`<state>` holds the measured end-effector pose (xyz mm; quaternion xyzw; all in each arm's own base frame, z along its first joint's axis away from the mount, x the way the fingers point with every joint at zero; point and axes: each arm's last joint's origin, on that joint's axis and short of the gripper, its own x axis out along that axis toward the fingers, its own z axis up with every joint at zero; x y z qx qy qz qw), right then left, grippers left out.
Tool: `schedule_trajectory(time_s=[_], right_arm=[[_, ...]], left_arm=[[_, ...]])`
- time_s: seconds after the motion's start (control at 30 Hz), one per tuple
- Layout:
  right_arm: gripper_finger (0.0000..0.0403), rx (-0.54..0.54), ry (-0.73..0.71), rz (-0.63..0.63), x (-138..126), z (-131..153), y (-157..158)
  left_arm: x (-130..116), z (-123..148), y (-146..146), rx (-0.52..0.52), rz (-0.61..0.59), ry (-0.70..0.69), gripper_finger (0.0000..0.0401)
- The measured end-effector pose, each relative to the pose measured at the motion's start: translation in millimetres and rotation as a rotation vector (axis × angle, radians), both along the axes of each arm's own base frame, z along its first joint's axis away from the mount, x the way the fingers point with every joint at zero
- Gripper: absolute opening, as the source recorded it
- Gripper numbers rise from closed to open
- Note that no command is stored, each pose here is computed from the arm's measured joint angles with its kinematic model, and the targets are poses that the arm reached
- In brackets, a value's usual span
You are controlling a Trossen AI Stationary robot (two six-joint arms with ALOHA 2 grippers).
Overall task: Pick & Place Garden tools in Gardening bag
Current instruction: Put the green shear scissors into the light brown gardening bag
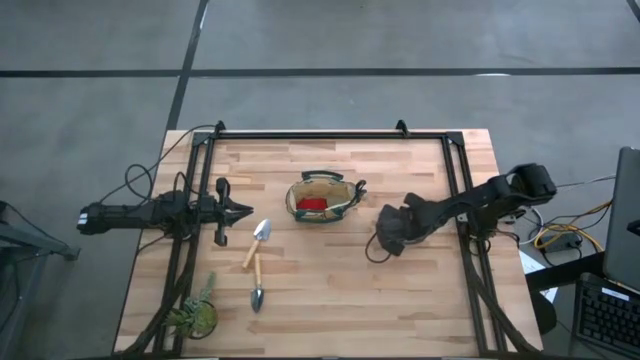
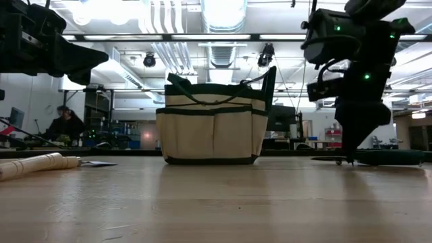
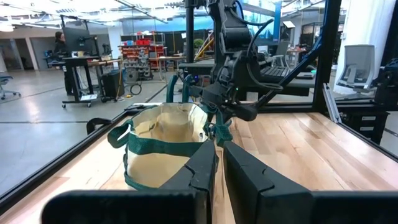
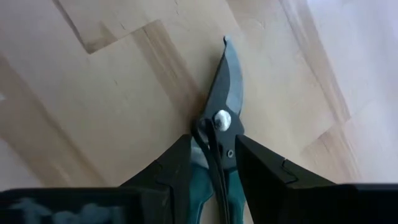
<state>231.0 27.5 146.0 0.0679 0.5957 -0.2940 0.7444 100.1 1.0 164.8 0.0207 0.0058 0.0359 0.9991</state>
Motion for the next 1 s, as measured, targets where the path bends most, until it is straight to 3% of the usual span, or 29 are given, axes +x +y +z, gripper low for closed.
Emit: schedule_trajectory(time_s=[0.3, 0.63, 1.0], right_arm=[[0.0109, -0.025, 0.007, 0.002, 1.5, -3.1, -0.3], [0.0015, -0.010, -0.039, 0.014, 4.2, 0.5, 0.5], [0.0012, 0.004, -0.053, 0.020, 5.6, 3.9, 1.6]], left_arm=[[0.0, 0.0, 0.0, 0.000, 0.000, 0.000, 0.0037], [0.0, -0.1, 0.0, 0.000, 0.000, 0.000, 0.0037], [0.0, 0.0, 0.0, 0.000, 0.000, 0.000, 0.0037]])
